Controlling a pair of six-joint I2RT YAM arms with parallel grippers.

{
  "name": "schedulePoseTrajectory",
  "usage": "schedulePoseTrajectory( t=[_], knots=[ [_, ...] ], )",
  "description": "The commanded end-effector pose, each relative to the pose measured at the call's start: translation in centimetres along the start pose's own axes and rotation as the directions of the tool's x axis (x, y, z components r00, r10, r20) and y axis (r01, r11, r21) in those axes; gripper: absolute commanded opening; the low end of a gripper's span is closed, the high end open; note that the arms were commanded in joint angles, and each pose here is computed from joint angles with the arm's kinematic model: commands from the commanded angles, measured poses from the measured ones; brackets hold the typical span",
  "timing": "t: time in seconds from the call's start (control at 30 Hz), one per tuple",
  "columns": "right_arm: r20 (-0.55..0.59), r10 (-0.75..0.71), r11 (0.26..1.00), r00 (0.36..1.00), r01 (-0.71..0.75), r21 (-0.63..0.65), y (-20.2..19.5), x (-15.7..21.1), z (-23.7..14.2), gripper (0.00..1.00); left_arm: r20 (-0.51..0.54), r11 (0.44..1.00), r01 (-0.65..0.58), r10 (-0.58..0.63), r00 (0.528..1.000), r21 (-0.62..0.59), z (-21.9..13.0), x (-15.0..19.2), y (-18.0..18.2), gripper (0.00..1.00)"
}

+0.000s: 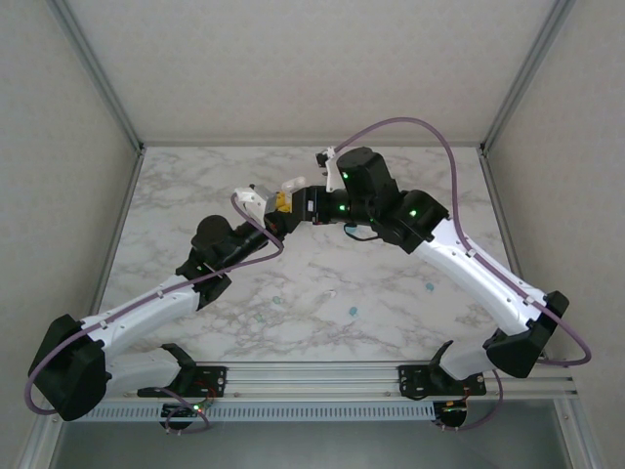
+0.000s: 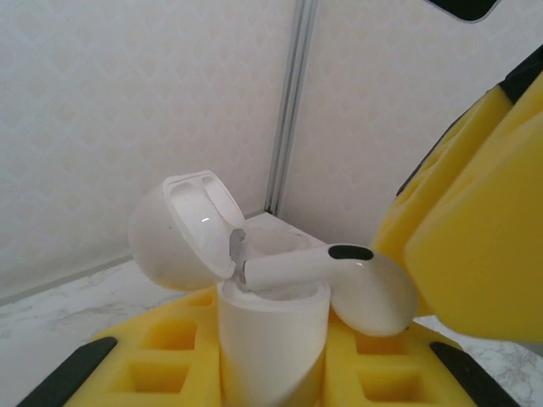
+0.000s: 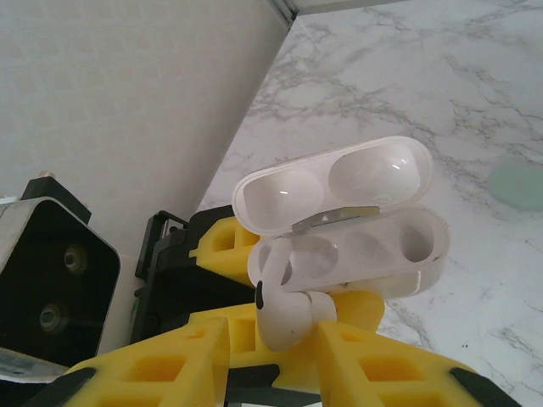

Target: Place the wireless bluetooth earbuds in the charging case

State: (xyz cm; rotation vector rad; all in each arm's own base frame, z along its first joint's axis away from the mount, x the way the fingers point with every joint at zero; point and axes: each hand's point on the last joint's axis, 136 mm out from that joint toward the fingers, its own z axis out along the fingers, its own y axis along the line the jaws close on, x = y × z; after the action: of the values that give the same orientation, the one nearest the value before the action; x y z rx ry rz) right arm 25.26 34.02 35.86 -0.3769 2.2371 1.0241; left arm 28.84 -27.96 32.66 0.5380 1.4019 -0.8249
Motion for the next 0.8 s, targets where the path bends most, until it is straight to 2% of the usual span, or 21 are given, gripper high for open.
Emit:
schedulePoseTrajectory(
  t=[0.0,0.77],
  knots=[
    [0.027,0.008,1.000,1.000,-0.008,-0.002,0.4,-0.9,-0.3,0.34,0.076,0.999,-0.015,0.013,0.997,0.028,-0.2,-3.2,-1.0,0.13],
    [0.067,-0.006,1.000,0.998,0.006,0.002,0.7,-2.2,0.0,0.32,0.035,0.998,-0.022,0.020,0.999,0.062,0.0,-2.4,-1.5,0.13]
  ],
)
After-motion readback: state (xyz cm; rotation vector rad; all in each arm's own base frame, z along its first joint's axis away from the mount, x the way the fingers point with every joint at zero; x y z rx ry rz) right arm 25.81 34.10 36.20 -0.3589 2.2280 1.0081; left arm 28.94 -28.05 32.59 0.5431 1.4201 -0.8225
